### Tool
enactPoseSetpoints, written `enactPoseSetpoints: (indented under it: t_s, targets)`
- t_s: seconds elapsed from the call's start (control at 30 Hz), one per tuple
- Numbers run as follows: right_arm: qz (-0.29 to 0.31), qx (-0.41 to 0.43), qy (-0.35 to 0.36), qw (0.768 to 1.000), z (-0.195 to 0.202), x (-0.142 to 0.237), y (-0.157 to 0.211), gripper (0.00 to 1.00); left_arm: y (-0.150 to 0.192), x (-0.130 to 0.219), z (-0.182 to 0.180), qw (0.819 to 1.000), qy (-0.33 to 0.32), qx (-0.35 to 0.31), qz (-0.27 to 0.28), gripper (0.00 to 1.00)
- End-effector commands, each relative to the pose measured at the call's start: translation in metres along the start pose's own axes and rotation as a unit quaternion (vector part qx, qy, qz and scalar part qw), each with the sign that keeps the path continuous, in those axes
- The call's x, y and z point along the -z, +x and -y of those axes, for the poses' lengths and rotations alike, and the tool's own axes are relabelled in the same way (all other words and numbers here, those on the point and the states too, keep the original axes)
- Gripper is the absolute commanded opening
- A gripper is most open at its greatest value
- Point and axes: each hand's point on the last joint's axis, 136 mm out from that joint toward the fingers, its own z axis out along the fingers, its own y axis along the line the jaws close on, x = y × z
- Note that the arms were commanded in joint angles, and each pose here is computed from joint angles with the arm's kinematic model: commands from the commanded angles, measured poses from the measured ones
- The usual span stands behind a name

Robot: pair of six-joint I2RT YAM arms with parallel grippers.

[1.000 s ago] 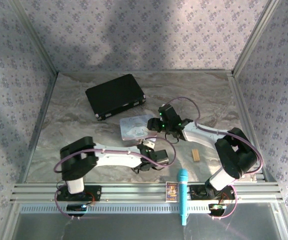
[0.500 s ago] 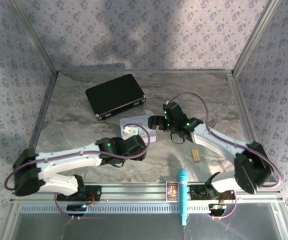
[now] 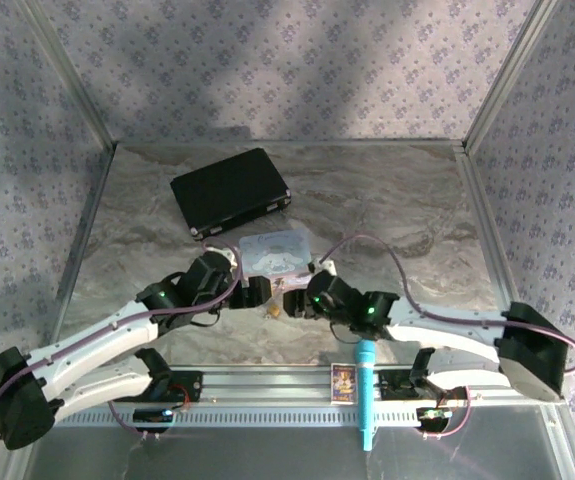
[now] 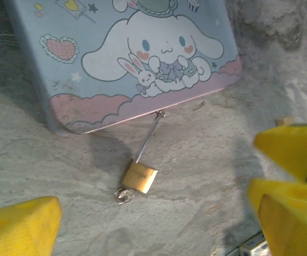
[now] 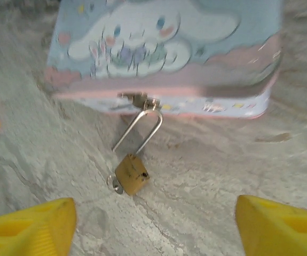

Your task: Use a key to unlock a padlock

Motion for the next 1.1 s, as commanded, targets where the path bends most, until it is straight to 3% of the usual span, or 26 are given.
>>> enactPoseSetpoints:
  t_s: [0.0,0.2,0.63,1.07]
  targets:
    - [0.037,-0.036,-0.006,0.999,-0.017,-0.015,-0.007,0.73,0.002,-0.005,0.007,0.999,0.033,0.018,-0.013,0.92]
    - [0.005,-0.04,0.008,0.999,-0.025,-0.051,0.012,0.61,0.007,-0.005,-0.012,1.0,-0.005,0.027,-0.015,0.92]
    - [-0.032,-0.026,0.071,0.997,-0.013,-0.089,0.031,0.52,0.015,-0.009,-0.027,0.999,-0.02,0.042,-0.013,0.92]
    - [-0.062,-0.05,0.114,0.99,0.015,-0.093,0.058,0.35,0.015,-0.011,-0.032,0.998,-0.032,0.044,-0.013,0.92]
